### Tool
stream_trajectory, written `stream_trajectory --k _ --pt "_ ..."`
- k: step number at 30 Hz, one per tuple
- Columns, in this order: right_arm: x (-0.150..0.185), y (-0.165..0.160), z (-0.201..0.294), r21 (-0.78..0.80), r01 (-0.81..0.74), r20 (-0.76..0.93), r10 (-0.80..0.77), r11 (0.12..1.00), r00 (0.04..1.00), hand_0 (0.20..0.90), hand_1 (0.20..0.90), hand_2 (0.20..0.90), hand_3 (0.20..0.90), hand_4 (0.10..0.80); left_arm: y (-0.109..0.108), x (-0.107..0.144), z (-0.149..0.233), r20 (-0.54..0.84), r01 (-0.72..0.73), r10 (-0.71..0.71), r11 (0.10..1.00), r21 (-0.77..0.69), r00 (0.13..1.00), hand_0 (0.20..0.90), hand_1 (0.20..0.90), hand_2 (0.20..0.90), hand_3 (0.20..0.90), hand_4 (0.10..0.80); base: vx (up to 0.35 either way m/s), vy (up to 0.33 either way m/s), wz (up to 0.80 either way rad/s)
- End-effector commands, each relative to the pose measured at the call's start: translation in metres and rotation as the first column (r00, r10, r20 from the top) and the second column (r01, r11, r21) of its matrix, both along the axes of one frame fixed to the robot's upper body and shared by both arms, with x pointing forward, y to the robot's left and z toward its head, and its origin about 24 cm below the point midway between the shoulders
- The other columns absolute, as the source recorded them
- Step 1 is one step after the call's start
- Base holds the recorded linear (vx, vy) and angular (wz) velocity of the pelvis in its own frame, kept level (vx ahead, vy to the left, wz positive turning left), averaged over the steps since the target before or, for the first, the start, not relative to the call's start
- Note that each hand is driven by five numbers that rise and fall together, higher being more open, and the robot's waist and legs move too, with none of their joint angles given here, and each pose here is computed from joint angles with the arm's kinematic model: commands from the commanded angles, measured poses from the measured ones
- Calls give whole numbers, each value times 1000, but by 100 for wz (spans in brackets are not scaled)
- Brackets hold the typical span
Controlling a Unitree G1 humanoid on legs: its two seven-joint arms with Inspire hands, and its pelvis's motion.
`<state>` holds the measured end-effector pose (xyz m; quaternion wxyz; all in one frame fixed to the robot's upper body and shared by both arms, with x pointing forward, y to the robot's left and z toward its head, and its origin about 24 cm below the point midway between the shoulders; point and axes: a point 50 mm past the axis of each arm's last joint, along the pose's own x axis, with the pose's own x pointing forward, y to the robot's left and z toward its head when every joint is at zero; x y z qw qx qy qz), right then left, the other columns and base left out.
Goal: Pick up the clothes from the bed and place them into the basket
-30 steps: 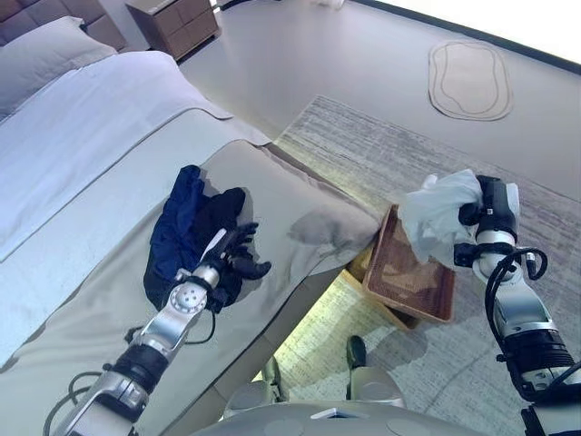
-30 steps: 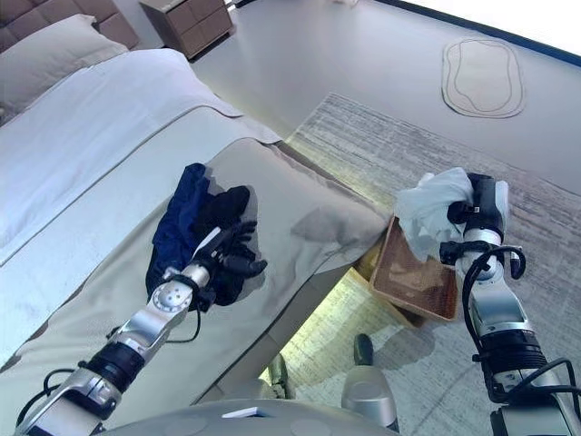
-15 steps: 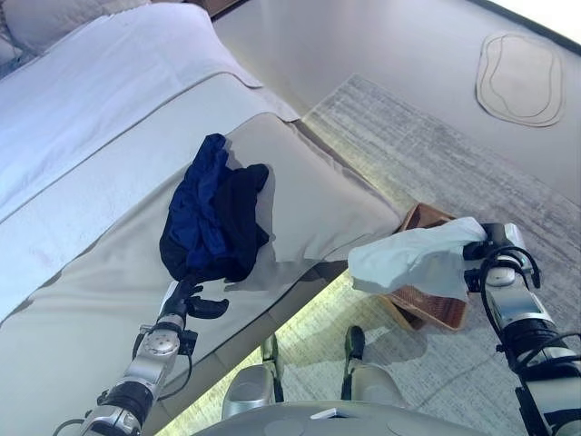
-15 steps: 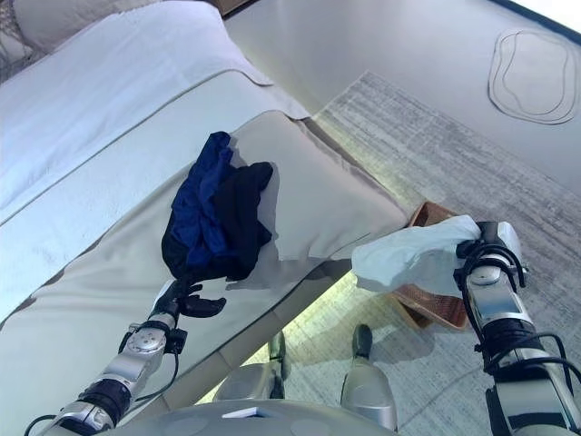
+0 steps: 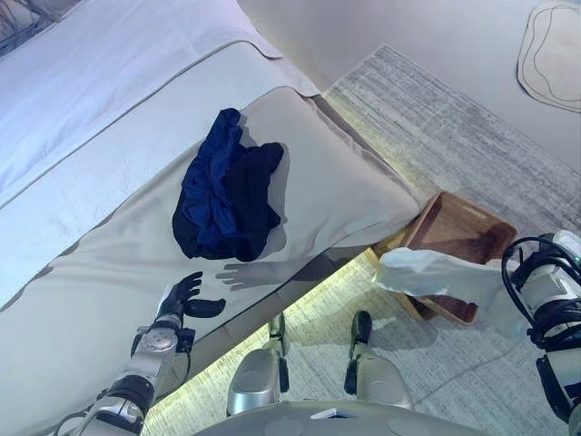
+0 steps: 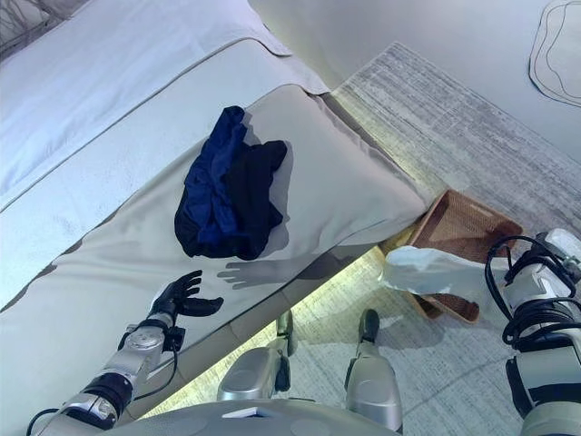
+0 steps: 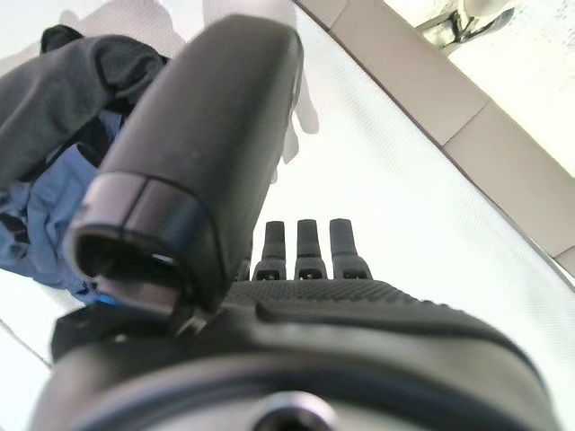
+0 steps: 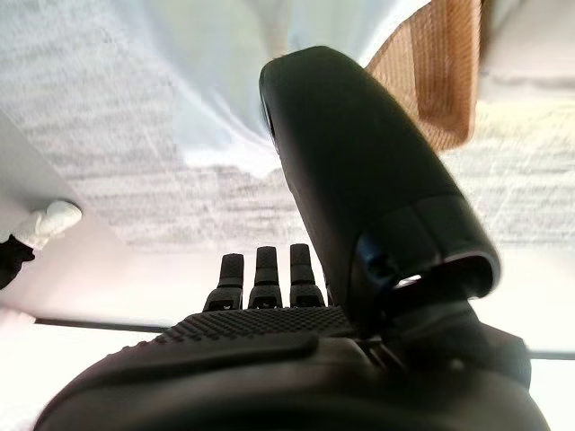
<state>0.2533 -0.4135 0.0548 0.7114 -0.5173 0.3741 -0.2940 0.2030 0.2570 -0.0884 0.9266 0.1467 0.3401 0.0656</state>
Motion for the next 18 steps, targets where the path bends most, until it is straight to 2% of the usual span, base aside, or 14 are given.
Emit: stream_trajectory --k 1,5,7,8,9,10,12,14,16,17,18 --pt "8 -23 62 -230 9 101 15 973 995 900 900 900 900 800 16 11 11 36 12 -15 997 80 999 900 900 900 900 800 0 0 0" --pt "14 -17 75 -237 -13 226 68 971 972 900 900 900 900 800 11 8 7 5 39 -40 995 94 999 900 900 900 900 800 0 0 0" --pt "25 -2 90 -213 -72 371 149 974 917 900 900 900 900 800 11 2 3 -16 39 -38 994 101 999 900 900 900 900 800 21 17 -1" --pt "35 15 105 -206 -155 508 241 966 827 900 900 900 900 800 10 -2 0 -28 34 -31 994 100 999 900 900 900 900 800 45 47 -1" --pt "39 27 117 -189 -194 578 268 963 771 900 900 900 900 800 11 -5 -2 -34 28 -25 995 98 999 900 900 900 900 800 81 95 -6" --pt "44 54 136 -149 -279 717 298 949 630 900 900 900 900 800 11 -13 -8 -54 8 -3 996 89 999 900 900 900 900 800 56 85 -9" --pt "43 71 138 -205 -316 729 360 926 582 900 900 900 900 800 12 -18 -13 -75 -11 17 997 81 997 900 900 900 900 800 28 100 -16" --pt "41 68 130 -240 -292 626 377 926 683 900 900 900 900 800 12 -17 -14 -85 -28 35 997 75 996 900 900 900 900 800 -1 64 -3" --pt "35 49 117 -196 -245 507 312 950 804 900 900 900 900 800 15 -17 -14 -98 -40 48 996 78 994 900 900 900 900 800 -13 19 9" --pt "35 46 114 -187 -246 472 307 951 826 900 900 900 900 800 15 -17 -14 -101 -41 49 996 80 994 900 900 900 900 800 -20 1 15" --pt "33 35 103 -135 -247 337 279 960 899 900 900 900 900 800 18 -19 -15 -114 -42 52 995 93 992 900 900 900 900 800 -11 -4 14"
